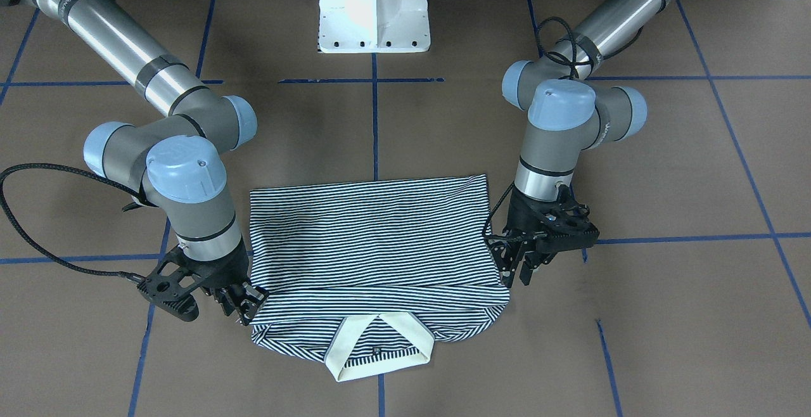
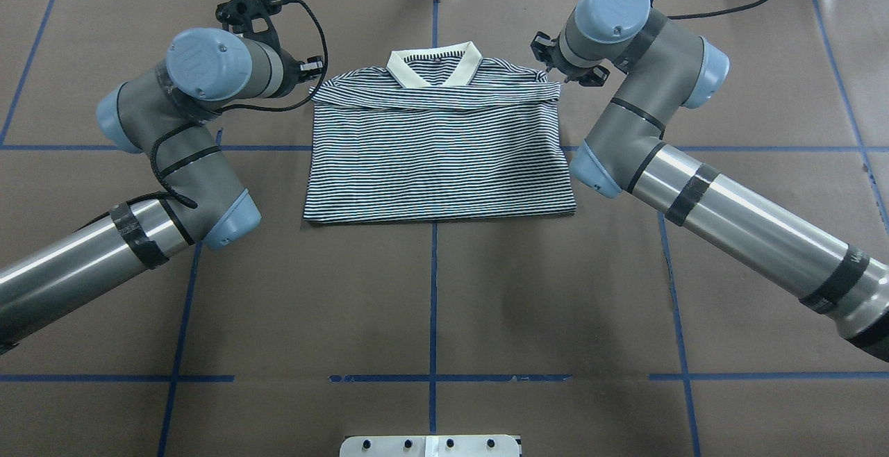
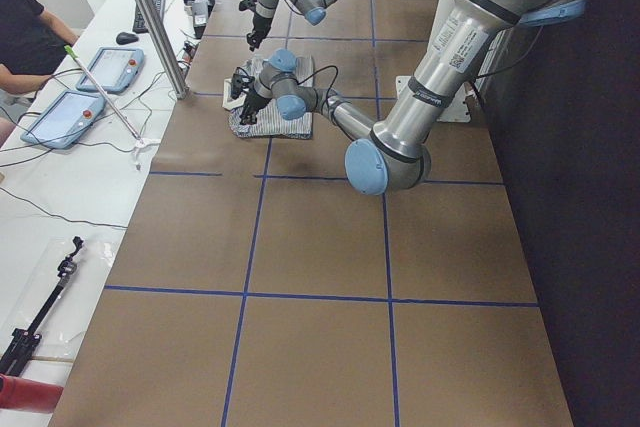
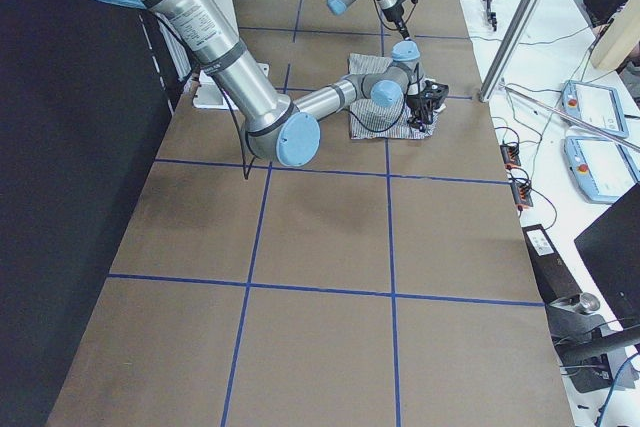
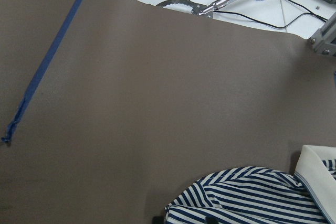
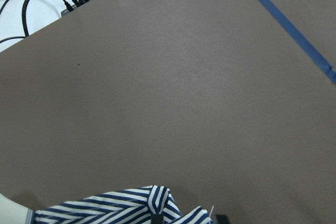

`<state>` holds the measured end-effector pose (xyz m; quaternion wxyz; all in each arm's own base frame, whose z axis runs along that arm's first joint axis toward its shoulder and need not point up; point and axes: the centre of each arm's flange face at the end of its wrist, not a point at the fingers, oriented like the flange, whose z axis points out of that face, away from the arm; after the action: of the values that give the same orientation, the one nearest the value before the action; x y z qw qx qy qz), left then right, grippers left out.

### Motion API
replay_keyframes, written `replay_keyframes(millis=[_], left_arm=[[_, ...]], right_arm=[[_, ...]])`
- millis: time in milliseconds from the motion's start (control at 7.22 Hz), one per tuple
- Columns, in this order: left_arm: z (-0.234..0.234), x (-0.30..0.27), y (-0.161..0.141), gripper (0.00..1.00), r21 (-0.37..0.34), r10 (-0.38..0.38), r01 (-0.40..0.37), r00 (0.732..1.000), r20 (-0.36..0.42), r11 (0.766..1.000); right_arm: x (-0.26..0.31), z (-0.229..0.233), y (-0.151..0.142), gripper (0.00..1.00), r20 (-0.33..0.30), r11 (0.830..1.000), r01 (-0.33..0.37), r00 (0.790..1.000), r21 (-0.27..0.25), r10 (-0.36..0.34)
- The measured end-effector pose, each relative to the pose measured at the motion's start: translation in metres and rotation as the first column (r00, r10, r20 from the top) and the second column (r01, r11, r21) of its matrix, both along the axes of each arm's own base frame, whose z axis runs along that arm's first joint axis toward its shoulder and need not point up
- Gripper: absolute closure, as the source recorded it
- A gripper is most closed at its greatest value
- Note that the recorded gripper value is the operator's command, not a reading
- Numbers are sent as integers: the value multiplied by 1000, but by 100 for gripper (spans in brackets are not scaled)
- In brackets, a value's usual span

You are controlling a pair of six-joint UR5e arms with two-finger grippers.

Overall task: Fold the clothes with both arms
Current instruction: 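Move the right gripper down to the folded edge nearest the robot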

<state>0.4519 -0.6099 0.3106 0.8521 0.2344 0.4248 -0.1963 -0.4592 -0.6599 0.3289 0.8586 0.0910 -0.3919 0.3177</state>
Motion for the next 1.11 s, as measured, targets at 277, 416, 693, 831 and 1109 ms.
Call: replay_keyframes(millis=[277, 416, 693, 831, 1109], left_arm=[[-19, -13, 6, 62, 30, 0, 1, 999, -34, 1000], [-26, -18, 10, 62, 41, 1, 1, 999, -47, 999], [-25, -22, 14, 61, 44, 1, 1, 999, -53, 999], [-25, -23, 14, 61, 44, 1, 1, 999, -54, 999], [-26, -22, 14, 61, 44, -1, 3, 998, -58, 999]], right_arm=[[11, -7, 29, 45, 69, 1000, 2, 998, 26, -4], [18, 0, 71, 43, 114, 1000, 9, 993, 19, -11], [26, 27, 159, 42, 159, 999, 32, 987, -16, -29], [24, 39, 186, 42, 158, 999, 40, 987, -29, -35], [12, 50, 209, 40, 146, 998, 53, 988, -32, -48]])
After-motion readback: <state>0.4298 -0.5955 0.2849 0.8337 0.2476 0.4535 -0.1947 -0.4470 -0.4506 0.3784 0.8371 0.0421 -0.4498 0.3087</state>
